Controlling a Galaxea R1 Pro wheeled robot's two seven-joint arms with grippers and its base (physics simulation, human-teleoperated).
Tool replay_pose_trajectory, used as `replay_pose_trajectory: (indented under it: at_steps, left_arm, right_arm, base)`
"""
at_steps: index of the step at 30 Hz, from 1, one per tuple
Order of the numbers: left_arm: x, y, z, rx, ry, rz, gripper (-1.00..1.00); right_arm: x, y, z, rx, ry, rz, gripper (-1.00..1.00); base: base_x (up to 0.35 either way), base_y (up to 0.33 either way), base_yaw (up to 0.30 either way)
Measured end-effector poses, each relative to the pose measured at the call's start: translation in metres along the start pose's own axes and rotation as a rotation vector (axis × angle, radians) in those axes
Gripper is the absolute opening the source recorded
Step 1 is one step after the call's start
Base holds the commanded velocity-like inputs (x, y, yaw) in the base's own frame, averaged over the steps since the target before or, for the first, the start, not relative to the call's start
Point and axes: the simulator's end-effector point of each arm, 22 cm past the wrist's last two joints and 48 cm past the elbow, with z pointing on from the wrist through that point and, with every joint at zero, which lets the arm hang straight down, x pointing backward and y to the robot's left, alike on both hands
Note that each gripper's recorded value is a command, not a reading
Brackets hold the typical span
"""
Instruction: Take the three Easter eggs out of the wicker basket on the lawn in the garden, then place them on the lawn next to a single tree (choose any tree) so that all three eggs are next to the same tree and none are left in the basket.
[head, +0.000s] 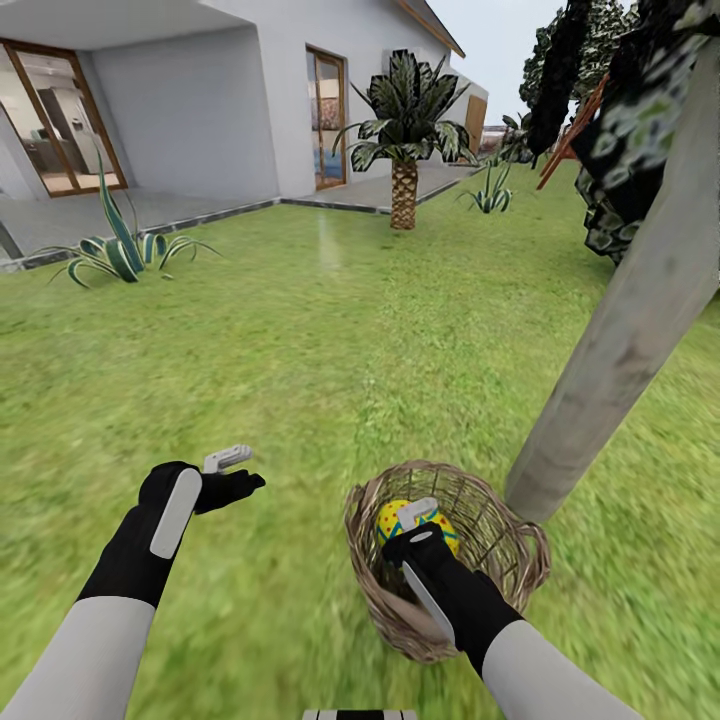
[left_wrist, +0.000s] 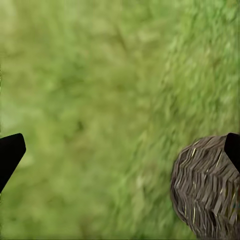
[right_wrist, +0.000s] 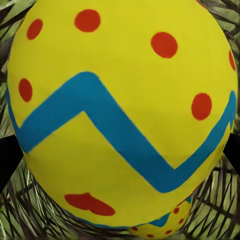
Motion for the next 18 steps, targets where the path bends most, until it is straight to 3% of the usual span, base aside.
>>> replay_pose_trajectory:
  at_steps: [8, 14, 18]
  left_arm:
    - [-0.012, -0.005, -0.013, 0.000, 0.001, -0.001, 1.00]
    - [-0.020, -0.009, -0.022, -0.001, 0.004, 0.000, 1.00]
    - [-0.026, -0.012, -0.029, 0.000, 0.002, -0.001, 1.00]
  right_arm:
    - [-0.011, -0.004, -0.012, -0.001, 0.005, 0.001, -1.00]
    - [-0.018, -0.008, -0.021, -0.001, 0.010, 0.001, -1.00]
    - [-0.024, -0.012, -0.027, 0.002, 0.012, 0.002, -1.00]
  base:
    - [0.000, 0.000, 0.000]
    - [-0.262, 0.000, 0.000]
    - [-0.059, 0.000, 0.000]
